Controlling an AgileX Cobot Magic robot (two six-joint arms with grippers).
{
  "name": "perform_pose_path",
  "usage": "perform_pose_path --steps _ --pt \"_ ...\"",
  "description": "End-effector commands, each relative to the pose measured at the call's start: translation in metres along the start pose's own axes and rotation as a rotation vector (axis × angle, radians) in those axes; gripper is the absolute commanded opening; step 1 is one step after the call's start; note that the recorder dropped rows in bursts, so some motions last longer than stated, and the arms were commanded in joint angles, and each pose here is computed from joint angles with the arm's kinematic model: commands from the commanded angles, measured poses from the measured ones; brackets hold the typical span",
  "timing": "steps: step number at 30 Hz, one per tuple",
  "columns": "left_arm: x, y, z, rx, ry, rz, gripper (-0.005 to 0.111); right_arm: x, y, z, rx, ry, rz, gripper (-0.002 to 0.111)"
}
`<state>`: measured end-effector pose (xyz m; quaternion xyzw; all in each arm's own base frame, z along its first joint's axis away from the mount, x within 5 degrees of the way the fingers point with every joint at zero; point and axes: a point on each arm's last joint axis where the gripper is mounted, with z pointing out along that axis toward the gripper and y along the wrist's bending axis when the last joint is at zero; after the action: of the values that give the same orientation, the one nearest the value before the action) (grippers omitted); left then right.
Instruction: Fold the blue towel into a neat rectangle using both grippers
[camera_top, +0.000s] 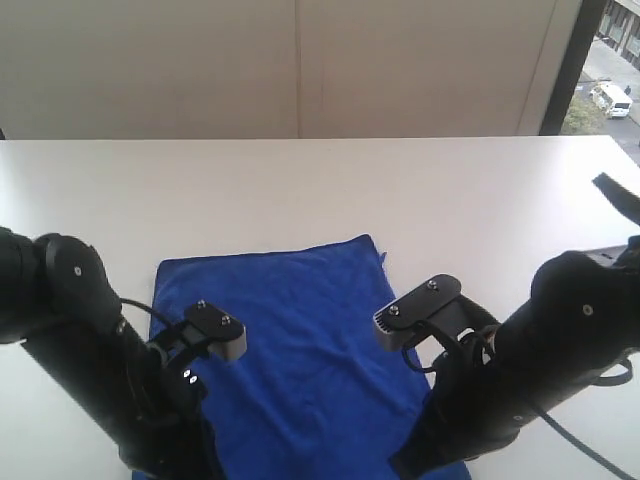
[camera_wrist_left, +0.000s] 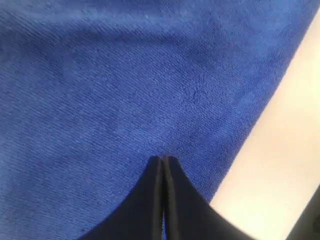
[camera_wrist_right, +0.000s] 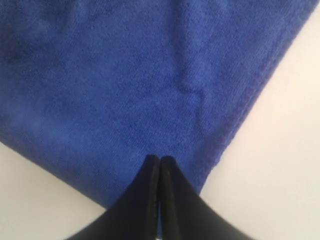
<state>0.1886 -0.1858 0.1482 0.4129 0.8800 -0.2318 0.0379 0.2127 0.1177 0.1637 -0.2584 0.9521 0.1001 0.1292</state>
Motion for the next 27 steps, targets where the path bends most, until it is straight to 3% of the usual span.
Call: perform_pose_path --steps 1,18,27 --pt "0.015 -0.005 0.01 -0.014 0.017 -0.031 0.0 -0.002 0.004 0.007 0.003 -0.043 0.0 0.0" --pt "0.036 -0.006 0.017 0.002 0.106 -0.04 0.0 0.008 0.002 0.038 0.019 0.117 -0.028 0.0" --pt "0.043 0.001 0.015 -0.073 0.184 -0.064 0.0 0.01 0.0 0.037 0.044 0.135 -0.009 0.0"
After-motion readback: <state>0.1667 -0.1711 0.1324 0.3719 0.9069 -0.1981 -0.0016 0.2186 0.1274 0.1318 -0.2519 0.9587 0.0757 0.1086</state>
